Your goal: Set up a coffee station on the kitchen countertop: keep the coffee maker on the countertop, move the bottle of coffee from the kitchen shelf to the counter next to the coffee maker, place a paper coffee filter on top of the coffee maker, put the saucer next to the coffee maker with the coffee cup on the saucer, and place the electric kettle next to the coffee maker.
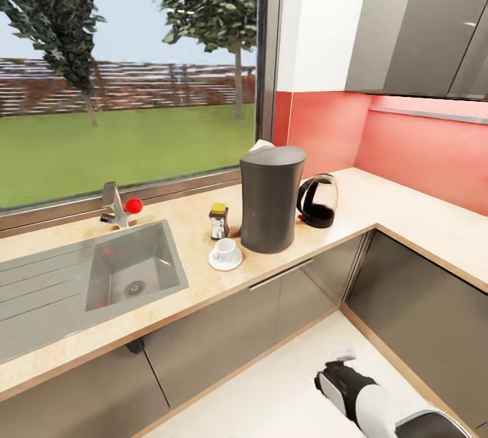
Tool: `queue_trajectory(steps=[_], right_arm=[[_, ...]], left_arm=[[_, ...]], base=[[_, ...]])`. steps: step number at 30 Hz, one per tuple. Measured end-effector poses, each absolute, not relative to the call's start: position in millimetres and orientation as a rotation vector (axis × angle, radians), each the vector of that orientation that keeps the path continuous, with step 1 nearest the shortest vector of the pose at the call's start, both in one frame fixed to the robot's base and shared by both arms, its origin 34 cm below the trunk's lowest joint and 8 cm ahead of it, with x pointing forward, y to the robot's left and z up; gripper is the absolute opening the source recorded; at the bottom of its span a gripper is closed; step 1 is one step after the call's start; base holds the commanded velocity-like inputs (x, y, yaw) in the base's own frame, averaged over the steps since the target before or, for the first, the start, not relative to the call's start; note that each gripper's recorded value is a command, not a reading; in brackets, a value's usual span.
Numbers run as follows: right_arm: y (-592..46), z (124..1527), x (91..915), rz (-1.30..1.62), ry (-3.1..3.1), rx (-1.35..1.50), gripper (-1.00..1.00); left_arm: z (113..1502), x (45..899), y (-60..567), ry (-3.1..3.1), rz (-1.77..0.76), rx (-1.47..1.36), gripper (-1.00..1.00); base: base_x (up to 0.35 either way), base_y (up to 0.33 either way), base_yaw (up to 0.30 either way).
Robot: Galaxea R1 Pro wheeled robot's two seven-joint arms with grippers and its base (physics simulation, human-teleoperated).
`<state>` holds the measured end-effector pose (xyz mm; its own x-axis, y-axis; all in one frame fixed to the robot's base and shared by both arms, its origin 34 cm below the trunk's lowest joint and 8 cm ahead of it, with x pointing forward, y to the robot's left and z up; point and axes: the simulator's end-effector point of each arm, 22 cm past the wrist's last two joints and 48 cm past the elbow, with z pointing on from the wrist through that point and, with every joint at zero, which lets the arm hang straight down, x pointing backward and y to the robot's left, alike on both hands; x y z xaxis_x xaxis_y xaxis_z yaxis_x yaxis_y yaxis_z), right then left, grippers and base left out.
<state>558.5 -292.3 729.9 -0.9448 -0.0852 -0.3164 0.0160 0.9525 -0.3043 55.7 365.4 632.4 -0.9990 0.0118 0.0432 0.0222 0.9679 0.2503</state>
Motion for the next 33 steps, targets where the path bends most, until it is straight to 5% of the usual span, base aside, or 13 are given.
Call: queue_trajectory(steps=[7, 15, 25, 33], right_arm=[[-286, 680, 469, -0.393, 2.834, -0.058, 1.0], [-232, 633, 346, -0.006, 3.009, -0.126, 1.0], [-254, 613, 177, 0.018, 3.213, -0.128, 1.0], [-213, 619, 146, 0.386, 3.224, -0.117, 1.0]], left_arm=[[630, 76, 361, -3.121, -0.383, -0.027, 1.0], [629, 94, 358, -3.179, -0.38, -0.023, 1.0], [630, 95, 359, -3.188, -0.382, -0.023, 1.0], [630, 93, 359, -3.184, -0.382, -0.028, 1.0]], base=[[0.0, 0.0, 0.0], [0.0, 0.0, 0.0], [0.0, 0.0, 0.0], [0.0, 0.0, 0.0]])
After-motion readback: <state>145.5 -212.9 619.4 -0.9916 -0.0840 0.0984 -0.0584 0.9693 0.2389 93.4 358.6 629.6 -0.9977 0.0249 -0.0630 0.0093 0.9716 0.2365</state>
